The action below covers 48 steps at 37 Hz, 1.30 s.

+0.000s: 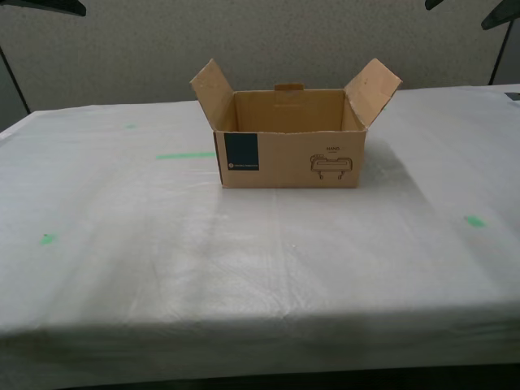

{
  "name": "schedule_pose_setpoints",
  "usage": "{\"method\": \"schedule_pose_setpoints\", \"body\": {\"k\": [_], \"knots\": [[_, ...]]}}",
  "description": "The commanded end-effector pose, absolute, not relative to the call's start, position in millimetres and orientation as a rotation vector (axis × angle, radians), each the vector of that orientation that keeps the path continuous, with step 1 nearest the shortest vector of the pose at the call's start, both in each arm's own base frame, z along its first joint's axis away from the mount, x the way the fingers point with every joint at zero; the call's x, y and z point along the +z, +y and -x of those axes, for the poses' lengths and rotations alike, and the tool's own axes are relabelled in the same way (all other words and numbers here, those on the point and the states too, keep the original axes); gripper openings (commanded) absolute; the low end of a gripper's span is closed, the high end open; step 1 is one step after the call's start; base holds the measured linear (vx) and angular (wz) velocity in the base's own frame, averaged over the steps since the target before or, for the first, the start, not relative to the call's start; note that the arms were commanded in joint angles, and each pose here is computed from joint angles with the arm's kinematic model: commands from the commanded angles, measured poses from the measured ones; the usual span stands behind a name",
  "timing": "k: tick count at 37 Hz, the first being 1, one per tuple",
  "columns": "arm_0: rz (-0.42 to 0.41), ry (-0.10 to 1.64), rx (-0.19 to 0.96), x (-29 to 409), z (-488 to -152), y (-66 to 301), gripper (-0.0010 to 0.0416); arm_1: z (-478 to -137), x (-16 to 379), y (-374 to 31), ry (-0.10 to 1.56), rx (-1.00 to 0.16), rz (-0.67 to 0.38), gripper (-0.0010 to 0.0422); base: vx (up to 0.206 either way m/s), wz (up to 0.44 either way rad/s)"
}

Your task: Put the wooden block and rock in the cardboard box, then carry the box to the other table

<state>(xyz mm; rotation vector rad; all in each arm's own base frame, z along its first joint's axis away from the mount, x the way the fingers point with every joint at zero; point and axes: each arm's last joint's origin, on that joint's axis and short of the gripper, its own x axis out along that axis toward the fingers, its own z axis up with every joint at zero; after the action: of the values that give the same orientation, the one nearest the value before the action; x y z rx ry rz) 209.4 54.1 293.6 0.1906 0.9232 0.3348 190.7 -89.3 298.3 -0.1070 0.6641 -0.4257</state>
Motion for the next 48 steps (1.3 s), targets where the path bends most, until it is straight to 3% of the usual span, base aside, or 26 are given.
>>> {"method": "schedule_pose_setpoints", "body": {"k": [1, 48], "knots": [[-0.188, 0.921, 0.333, 293.7, -209.4, 54.2, 0.0387, -190.7, 298.8, -89.4, 0.660, -0.426, 0.104, 0.0391, 0.000, 0.000], [-0.188, 0.921, 0.333, 293.7, -209.4, 54.2, 0.0387, -190.7, 298.8, -89.4, 0.660, -0.426, 0.104, 0.0391, 0.000, 0.000]]}}
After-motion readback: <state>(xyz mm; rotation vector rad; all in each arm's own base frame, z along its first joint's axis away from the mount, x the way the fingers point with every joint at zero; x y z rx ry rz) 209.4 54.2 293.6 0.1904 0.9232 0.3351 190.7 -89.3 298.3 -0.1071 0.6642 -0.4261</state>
